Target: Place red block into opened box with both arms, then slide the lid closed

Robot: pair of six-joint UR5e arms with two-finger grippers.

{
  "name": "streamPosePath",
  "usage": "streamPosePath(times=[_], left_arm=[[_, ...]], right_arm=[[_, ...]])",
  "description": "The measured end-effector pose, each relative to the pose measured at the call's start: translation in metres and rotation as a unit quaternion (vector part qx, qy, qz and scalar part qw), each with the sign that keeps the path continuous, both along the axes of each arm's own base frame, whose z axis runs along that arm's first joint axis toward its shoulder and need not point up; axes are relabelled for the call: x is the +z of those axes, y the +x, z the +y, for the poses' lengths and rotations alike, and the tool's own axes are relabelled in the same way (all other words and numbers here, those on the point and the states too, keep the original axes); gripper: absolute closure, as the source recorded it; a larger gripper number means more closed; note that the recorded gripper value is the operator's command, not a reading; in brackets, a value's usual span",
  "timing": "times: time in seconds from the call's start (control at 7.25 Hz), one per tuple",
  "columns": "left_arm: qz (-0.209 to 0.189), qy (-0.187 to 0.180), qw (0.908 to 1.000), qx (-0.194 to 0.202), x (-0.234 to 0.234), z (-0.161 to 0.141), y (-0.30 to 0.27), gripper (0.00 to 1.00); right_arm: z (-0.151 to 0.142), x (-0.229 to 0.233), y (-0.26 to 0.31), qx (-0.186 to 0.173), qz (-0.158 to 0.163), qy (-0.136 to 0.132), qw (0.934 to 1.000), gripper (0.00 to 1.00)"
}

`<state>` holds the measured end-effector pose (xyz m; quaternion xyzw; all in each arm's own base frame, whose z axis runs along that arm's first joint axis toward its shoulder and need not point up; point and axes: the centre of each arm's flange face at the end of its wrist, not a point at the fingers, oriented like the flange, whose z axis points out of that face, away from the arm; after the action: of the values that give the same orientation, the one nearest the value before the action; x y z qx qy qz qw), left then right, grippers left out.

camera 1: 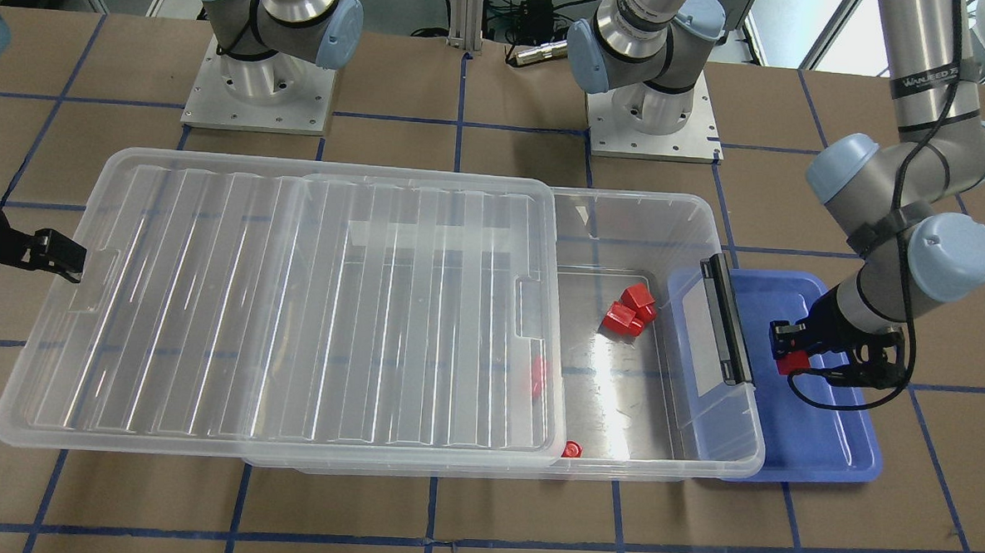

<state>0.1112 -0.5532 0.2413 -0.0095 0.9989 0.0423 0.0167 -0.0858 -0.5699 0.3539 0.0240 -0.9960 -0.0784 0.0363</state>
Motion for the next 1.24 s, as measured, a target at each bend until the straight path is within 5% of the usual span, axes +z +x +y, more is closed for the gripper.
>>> streamPosePath(times=[0.69, 1.24], left_arm=[[0.006, 0.011, 0.9990, -0.043, 0.154, -0.016, -0.098, 0.96], [0.016, 0.007, 0.9997, -0.019, 0.138, -0.013, -0.208, 0.96]], right_arm=[[-0.001, 0.000, -0.002, 0.002, 0.007, -0.001, 1.0000, 0.00], [0.000, 0.003, -0.002, 0.000, 0.012, -0.006, 0.9999, 0.00]])
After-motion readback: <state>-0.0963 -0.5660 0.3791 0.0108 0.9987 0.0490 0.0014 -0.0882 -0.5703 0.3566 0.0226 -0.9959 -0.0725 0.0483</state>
